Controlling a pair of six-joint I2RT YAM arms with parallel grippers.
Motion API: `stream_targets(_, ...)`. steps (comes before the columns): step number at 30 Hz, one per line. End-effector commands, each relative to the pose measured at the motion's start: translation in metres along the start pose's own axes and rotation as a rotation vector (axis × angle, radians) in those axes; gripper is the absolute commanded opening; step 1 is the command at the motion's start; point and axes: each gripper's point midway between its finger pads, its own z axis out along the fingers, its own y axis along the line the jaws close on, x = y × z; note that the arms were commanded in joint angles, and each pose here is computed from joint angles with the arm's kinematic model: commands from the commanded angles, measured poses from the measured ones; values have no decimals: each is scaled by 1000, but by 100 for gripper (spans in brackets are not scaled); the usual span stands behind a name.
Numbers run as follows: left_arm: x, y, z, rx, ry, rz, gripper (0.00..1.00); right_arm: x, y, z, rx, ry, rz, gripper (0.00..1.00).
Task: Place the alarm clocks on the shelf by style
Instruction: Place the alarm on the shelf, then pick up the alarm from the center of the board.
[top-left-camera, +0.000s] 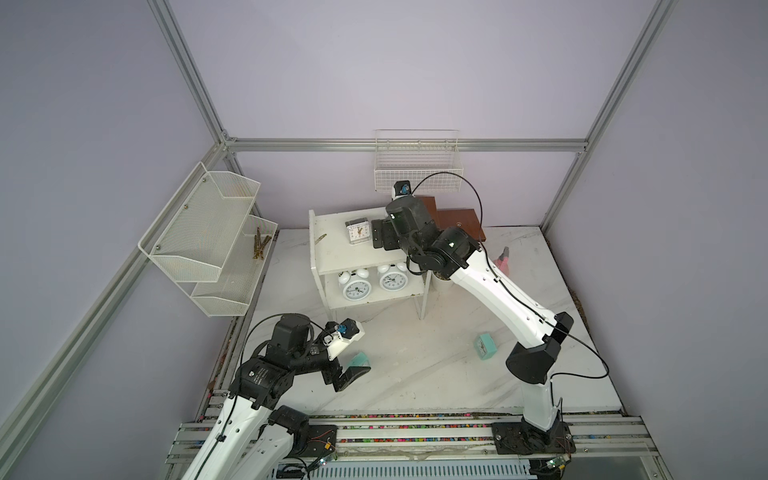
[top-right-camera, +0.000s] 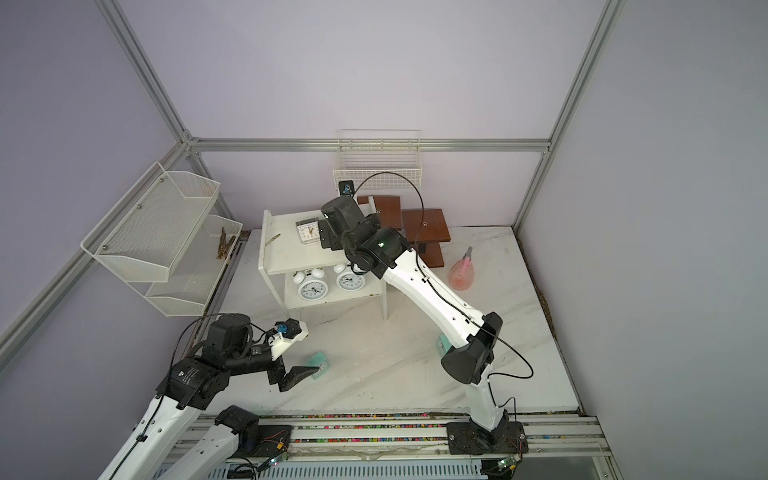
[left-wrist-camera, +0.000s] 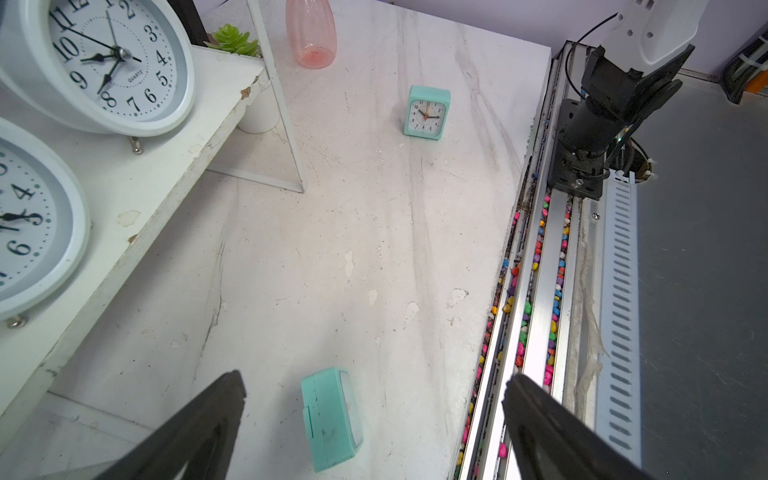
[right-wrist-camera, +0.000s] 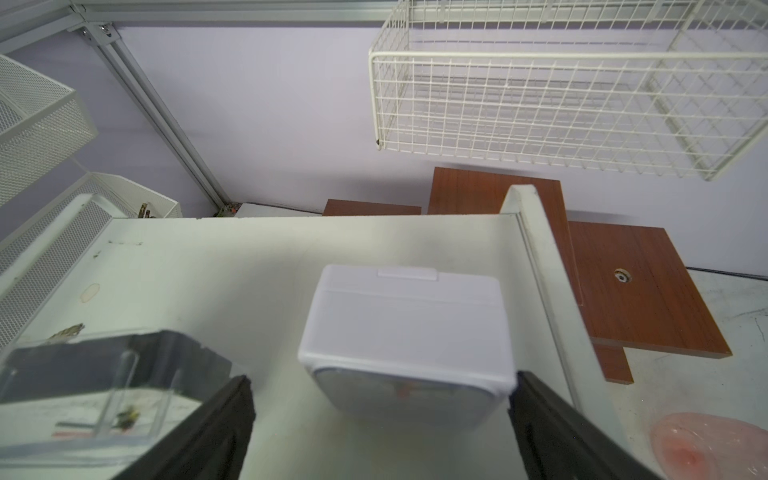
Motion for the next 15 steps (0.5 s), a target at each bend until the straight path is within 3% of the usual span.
stream_targets(1,3,-3,2,13,-2,22,100,-26,-8,-42,0,-88,28,100)
stream_targets(6,3,-3,1,12,-4,24,100,-15,-7,-70,-37,-94,27,100)
stream_targets(15,3,-3,3,13,-2,21,100,46,-2,-117,-187,-71,60,98)
